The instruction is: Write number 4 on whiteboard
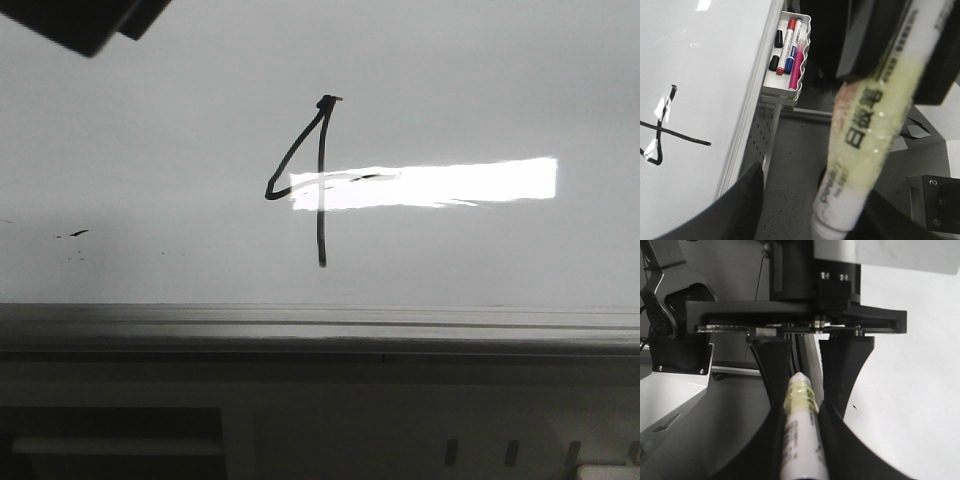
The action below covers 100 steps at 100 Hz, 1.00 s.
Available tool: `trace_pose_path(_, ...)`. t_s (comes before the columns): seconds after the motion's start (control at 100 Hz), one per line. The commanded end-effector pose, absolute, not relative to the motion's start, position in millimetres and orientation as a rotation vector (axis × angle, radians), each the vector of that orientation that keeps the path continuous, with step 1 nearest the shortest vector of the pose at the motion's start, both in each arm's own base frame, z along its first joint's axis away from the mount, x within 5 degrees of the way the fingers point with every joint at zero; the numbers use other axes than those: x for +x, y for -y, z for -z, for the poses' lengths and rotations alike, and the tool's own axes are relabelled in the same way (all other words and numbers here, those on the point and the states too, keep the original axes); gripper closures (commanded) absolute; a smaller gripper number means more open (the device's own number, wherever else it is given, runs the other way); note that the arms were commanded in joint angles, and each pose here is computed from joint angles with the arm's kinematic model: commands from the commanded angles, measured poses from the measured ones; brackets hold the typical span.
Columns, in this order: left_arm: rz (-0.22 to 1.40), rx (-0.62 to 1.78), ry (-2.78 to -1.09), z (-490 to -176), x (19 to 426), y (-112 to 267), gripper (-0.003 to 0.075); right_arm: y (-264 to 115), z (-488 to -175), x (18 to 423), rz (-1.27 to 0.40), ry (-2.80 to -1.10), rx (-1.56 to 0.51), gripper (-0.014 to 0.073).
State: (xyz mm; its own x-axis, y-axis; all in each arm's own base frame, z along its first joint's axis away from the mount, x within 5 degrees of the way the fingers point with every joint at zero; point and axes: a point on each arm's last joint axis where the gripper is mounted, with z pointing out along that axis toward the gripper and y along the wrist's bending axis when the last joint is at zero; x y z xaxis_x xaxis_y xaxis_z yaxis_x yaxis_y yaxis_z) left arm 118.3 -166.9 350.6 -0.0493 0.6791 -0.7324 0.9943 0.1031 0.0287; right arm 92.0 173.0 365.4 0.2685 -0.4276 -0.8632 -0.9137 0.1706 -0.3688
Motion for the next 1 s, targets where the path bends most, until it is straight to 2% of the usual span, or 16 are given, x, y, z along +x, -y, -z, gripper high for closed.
trace_pose_path(0.0, 0.718, 1.530, -1.726, -369, 120, 170, 0.0482, -174, -381, 93, -0.561, -1.294, -1.383, 0.0649)
trace_pose_path(0.4, 0.775, 1.474, -1.715, -373, 120, 173, 0.0493, -176, -376, 92, -0.575, -1.314, -1.429, 0.0649)
trace_pose_path(0.51, 0.775, 1.476, -1.713, -373, 120, 173, 0.0417, -176, -375, 92, -0.576, -1.315, -1.431, 0.0649)
trace_pose_path(0.58, 0.765, 1.493, -1.696, -373, 120, 173, 0.0336, -176, -374, 91, -0.579, -1.319, -1.441, 0.0649)
trace_pose_path(0.64, 0.767, 1.495, -1.694, -373, 119, 173, 0.0306, -176, -374, 91, -0.584, -1.322, -1.454, 0.0649)
trace_pose_path(0.99, 0.855, 1.497, -1.703, -374, 114, 175, 0.0367, -186, -362, 96, -0.591, -1.370, -1.506, 0.0649)
